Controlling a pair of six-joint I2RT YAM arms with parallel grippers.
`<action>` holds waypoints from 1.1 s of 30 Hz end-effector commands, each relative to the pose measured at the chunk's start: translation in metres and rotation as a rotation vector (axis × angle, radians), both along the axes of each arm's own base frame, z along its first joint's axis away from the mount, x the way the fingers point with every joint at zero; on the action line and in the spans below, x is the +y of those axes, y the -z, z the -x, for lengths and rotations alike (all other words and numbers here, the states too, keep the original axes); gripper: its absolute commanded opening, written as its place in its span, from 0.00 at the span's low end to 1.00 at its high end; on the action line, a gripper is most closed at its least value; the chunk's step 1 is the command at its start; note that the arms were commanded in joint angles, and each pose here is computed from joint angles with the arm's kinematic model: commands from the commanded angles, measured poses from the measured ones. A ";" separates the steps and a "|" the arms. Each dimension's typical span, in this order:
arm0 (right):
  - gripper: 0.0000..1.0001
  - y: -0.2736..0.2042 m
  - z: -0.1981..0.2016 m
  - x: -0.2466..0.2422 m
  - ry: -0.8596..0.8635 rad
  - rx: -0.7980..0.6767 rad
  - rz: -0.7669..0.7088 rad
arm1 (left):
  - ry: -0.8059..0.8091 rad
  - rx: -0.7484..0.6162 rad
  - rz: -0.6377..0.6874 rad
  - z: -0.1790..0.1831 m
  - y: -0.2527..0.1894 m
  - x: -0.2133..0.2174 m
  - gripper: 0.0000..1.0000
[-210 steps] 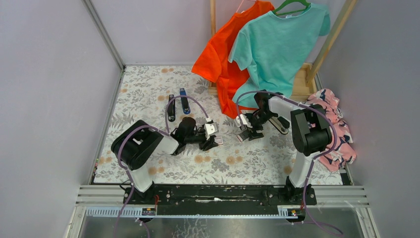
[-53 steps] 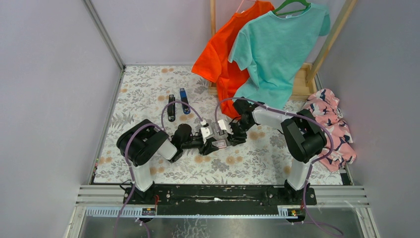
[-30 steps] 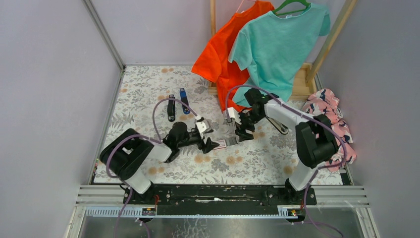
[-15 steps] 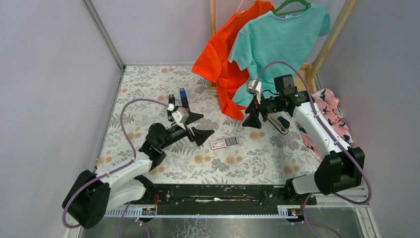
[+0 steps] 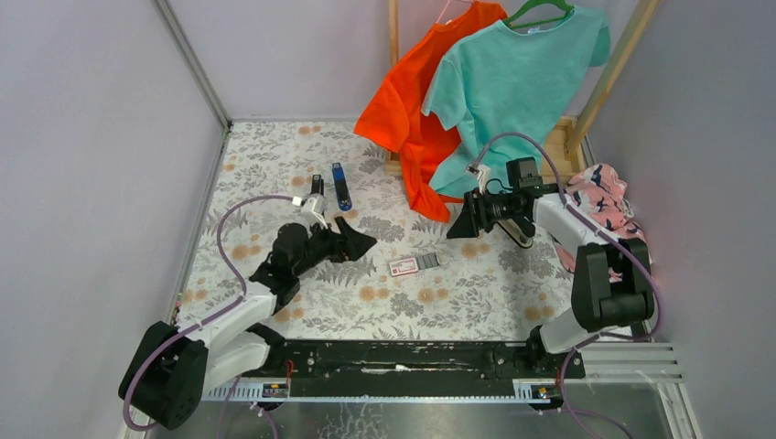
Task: Unload the staples from the stapler
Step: Close the staple box with the staple.
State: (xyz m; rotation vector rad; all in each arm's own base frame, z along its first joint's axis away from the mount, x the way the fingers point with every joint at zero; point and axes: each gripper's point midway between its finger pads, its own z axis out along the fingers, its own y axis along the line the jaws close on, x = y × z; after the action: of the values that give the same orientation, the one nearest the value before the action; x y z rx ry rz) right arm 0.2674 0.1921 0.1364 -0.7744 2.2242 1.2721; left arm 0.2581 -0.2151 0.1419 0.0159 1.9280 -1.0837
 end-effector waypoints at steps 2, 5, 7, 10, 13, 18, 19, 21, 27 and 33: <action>0.52 0.030 -0.018 -0.004 0.092 0.176 0.001 | -0.098 0.238 -0.075 0.009 0.043 0.017 0.76; 0.46 0.051 -0.018 -0.003 0.108 0.253 0.014 | -0.055 0.298 -0.060 0.015 0.057 0.009 0.62; 0.43 0.061 -0.018 -0.003 0.108 0.292 0.024 | -0.018 0.344 -0.056 0.017 0.066 0.000 0.59; 0.40 0.073 -0.014 0.000 0.106 0.320 0.047 | 0.015 0.379 -0.076 0.020 0.075 -0.015 0.59; 0.37 0.086 -0.009 0.005 0.101 0.334 0.085 | 0.016 0.420 -0.119 0.022 0.088 -0.026 0.58; 0.35 0.101 -0.004 0.010 0.101 0.393 0.105 | -0.008 0.472 -0.146 0.024 0.107 -0.030 0.56; 0.34 0.103 -0.003 0.011 0.098 0.404 0.105 | -0.009 0.479 -0.152 0.024 0.110 -0.030 0.56; 0.34 0.106 -0.001 0.014 0.087 0.425 0.096 | -0.008 0.490 -0.160 0.023 0.114 -0.032 0.55; 0.31 0.106 0.004 0.024 0.052 0.437 0.085 | 0.009 0.506 -0.158 0.020 0.118 -0.038 0.52; 0.27 0.115 0.005 0.024 0.061 0.464 0.111 | 0.026 0.519 -0.156 0.021 0.121 -0.042 0.48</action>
State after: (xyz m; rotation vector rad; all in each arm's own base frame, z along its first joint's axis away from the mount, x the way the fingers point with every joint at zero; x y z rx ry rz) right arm 0.2590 0.2109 0.0196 -0.4836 2.6785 1.3999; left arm 0.2374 -0.2538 0.0259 -0.1765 2.4607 -1.0204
